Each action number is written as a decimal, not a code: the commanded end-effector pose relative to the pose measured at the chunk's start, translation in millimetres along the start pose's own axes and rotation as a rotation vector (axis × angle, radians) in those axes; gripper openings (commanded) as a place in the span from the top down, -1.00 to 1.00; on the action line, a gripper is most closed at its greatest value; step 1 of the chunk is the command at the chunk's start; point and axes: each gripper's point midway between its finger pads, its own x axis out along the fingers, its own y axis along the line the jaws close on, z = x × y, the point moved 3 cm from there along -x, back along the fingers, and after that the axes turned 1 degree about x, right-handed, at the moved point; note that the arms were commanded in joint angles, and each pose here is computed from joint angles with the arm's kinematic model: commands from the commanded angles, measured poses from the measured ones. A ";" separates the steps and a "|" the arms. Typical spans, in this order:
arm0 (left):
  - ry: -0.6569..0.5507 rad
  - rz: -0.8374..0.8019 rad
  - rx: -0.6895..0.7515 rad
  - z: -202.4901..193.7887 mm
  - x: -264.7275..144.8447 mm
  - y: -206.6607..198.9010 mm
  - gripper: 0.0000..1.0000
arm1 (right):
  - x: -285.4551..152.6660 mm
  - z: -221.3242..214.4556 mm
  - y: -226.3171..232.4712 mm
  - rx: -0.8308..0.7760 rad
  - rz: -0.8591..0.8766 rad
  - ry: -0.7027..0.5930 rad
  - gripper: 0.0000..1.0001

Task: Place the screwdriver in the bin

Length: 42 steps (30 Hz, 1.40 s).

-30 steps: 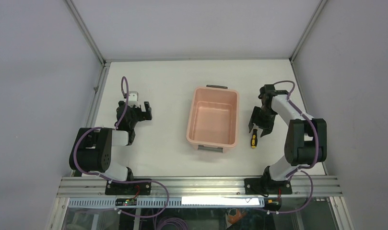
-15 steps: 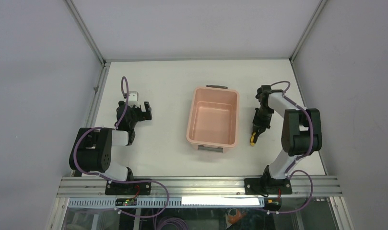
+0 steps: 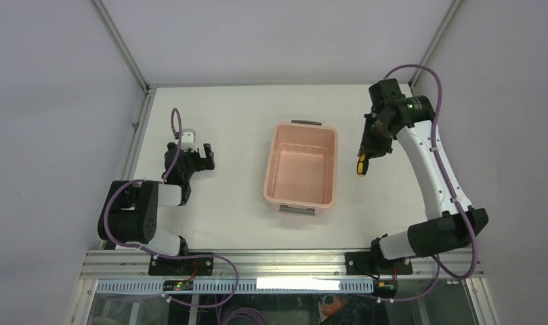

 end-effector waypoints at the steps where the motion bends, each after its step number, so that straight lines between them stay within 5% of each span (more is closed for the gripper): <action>1: -0.084 -0.022 -0.013 22.8 4.5 -6.3 -0.98 | -17.5 -30.2 39.9 -0.074 0.061 0.042 1.00; 10: -0.084 -0.022 -0.013 22.5 4.4 -6.2 -0.98 | 31.2 -63.5 175.8 -0.250 0.234 -0.029 1.00; 20: -0.084 -0.022 -0.013 22.6 4.4 -6.4 -0.98 | 147.4 -98.1 197.0 -0.281 0.095 0.083 0.99; 25: -0.084 -0.022 -0.013 22.7 4.4 -6.2 -0.98 | 171.1 -111.7 189.7 -0.274 0.050 0.096 0.60; 30: -0.084 -0.022 -0.013 22.7 4.4 -6.1 -0.98 | 162.8 -109.3 189.3 -0.281 0.031 0.058 -0.16; 38: -0.084 -0.022 -0.013 22.5 4.4 -6.1 -0.98 | 93.4 -82.1 185.9 -0.294 0.082 -0.070 -0.28; 40: -0.084 -0.022 -0.013 22.6 4.4 -6.1 -0.98 | 70.5 -73.3 181.1 -0.301 0.107 -0.114 -0.41; 42: -0.084 -0.022 -0.013 22.8 4.3 -6.0 -0.98 | 46.8 -64.7 175.6 -0.313 0.142 -0.166 -0.79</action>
